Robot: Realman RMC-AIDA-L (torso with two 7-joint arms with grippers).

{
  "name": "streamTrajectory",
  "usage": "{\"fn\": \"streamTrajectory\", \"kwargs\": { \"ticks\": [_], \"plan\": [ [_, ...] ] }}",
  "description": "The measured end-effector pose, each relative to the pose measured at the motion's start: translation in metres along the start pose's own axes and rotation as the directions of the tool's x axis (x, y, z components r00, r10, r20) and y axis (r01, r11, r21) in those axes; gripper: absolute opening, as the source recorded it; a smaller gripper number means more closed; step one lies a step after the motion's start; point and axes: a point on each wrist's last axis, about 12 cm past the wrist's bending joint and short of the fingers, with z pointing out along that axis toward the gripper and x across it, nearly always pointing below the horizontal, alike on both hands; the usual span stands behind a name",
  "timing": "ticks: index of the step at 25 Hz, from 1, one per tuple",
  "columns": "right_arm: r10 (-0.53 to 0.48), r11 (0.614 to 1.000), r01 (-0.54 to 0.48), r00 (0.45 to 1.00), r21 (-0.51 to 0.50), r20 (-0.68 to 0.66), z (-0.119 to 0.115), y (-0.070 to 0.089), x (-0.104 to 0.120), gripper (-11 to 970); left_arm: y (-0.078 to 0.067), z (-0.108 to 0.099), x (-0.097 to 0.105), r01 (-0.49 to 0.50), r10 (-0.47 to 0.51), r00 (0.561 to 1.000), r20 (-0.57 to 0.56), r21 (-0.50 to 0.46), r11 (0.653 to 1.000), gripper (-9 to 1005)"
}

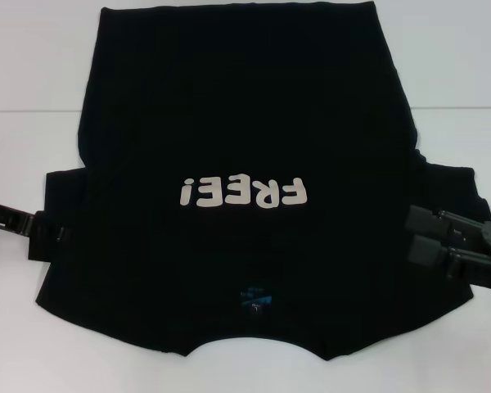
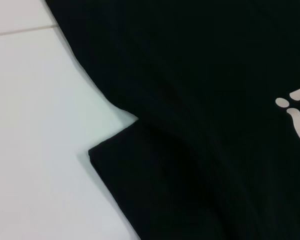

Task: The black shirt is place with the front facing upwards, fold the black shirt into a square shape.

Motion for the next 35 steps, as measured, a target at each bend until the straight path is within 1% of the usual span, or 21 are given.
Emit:
{"fn": "streamTrajectory", "kwargs": {
  "ticks": [4,9,14,23,28,33,35],
  "plan": [
    [0.004,1.0,-0.004,1.0,0.002,0.002,-0.0009,0.0005,0.0017,928,-0.0008,0.0015,-0.0002,0.013,-0.013,1.0,0.004,0.003,1.0,779],
    [0.01,1.0,-0.01,1.0,0.008,0.004,-0.0035,0.0016,0.0046,928,-0.0014,0.002,-0.001,0.014,-0.014,1.0,0.004,0.003,1.0,674],
    [0.012,1.0,-0.012,1.0,0.008,0.005,-0.0048,0.0023,0.0057,928,0.0,0.0017,-0.0022,0.016,-0.016,1.0,0.015,-0.007,1.0,438],
    [0.015,1.0,-0.015,1.0,0.004,0.009,-0.0029,0.0033,0.008,928,-0.0003,0.0031,-0.0031,0.008,-0.008,1.0,0.021,-0.015,1.0,237],
    [0.016,1.0,-0.016,1.0,0.005,0.009,-0.0028,0.0033,0.0081,928,-0.0005,0.0033,-0.0031,0.006,-0.006,1.0,0.021,-0.015,1.0,2],
    [0.016,1.0,-0.016,1.0,0.007,0.009,-0.0028,0.0029,0.0081,928,-0.0001,0.003,-0.002,0.012,-0.011,1.0,0.026,-0.016,1.0,2],
    [0.014,1.0,-0.015,1.0,0.009,0.011,-0.003,0.0028,0.008,928,0.0012,-0.0003,-0.002,0.024,-0.024,0.999,0.038,-0.013,1.0,3]
  ]
}}
